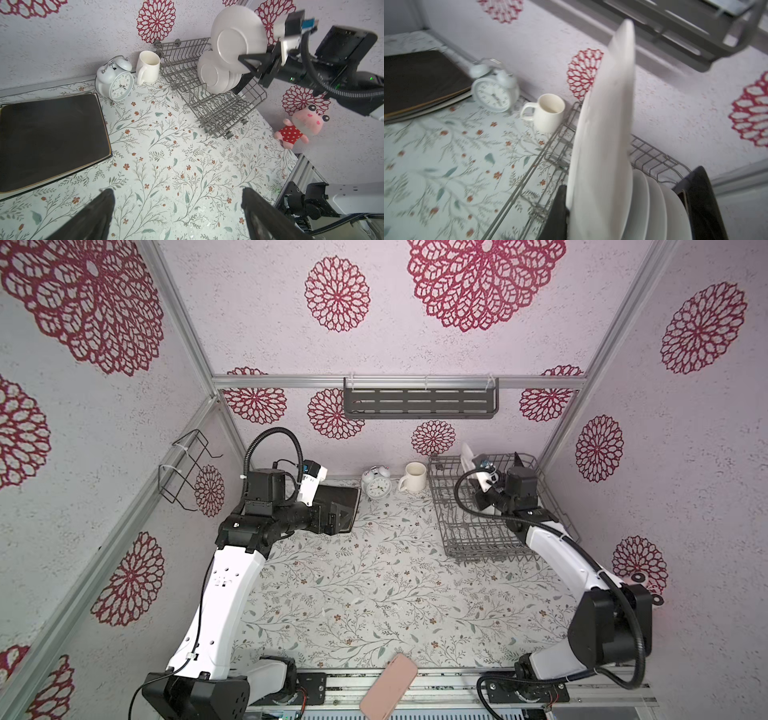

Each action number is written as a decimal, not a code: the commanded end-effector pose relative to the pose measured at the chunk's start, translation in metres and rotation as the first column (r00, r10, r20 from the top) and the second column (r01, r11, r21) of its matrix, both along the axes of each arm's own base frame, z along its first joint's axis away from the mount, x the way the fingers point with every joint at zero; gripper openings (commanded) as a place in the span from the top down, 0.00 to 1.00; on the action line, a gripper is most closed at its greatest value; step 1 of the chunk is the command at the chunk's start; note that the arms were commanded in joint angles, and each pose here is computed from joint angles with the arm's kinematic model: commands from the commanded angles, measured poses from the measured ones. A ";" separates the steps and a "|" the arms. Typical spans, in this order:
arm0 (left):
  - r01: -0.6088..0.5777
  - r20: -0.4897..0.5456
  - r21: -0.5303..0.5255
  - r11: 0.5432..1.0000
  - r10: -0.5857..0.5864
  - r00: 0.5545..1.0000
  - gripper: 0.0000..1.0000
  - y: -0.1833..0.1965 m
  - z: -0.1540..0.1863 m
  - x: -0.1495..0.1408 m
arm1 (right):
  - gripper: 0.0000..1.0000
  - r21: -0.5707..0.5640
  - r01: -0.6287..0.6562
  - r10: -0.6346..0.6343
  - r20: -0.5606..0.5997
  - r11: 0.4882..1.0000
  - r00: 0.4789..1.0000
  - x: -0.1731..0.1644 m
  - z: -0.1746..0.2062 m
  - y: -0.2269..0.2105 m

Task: Unload the plates from the dish rack
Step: Pick up the plate from the dish rack, then place a plate at the center of the table.

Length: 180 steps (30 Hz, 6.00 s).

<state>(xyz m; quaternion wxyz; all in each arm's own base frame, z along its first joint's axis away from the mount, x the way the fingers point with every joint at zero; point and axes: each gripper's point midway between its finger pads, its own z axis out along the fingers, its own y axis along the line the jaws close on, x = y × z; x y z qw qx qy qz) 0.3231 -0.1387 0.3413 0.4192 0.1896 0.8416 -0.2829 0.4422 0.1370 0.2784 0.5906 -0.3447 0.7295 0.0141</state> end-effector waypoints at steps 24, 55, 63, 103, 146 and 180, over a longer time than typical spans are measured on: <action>-0.066 -0.120 -0.505 0.861 0.006 0.993 0.03 -0.033 -0.004 -0.006 | 1.00 -0.778 -0.033 0.668 0.516 0.628 0.537 -0.131 0.045 0.168; -0.134 -0.231 -0.444 0.886 0.031 0.972 0.00 -0.046 -0.043 0.008 | 1.00 -0.721 0.134 0.596 0.649 0.680 0.473 -0.128 0.055 0.187; -0.145 -0.236 -0.423 0.894 0.046 0.971 0.01 -0.042 -0.048 0.004 | 1.00 -0.715 0.145 0.597 0.663 0.684 0.452 -0.133 0.066 0.186; -0.178 -0.347 -0.641 0.747 -0.075 0.935 1.00 -0.077 -0.110 0.063 | 0.41 -0.638 0.035 0.499 0.635 0.770 0.590 -0.114 0.039 0.172; -0.448 -0.639 -0.399 0.800 0.108 0.762 1.00 -0.072 -0.312 0.057 | 0.02 -0.102 0.022 0.038 0.556 0.995 0.830 -0.121 0.068 0.050; -0.521 -0.762 -0.149 0.840 0.239 0.602 0.50 -0.078 -0.372 0.064 | 0.01 -0.146 0.071 0.020 0.544 0.987 0.839 -0.116 0.059 0.041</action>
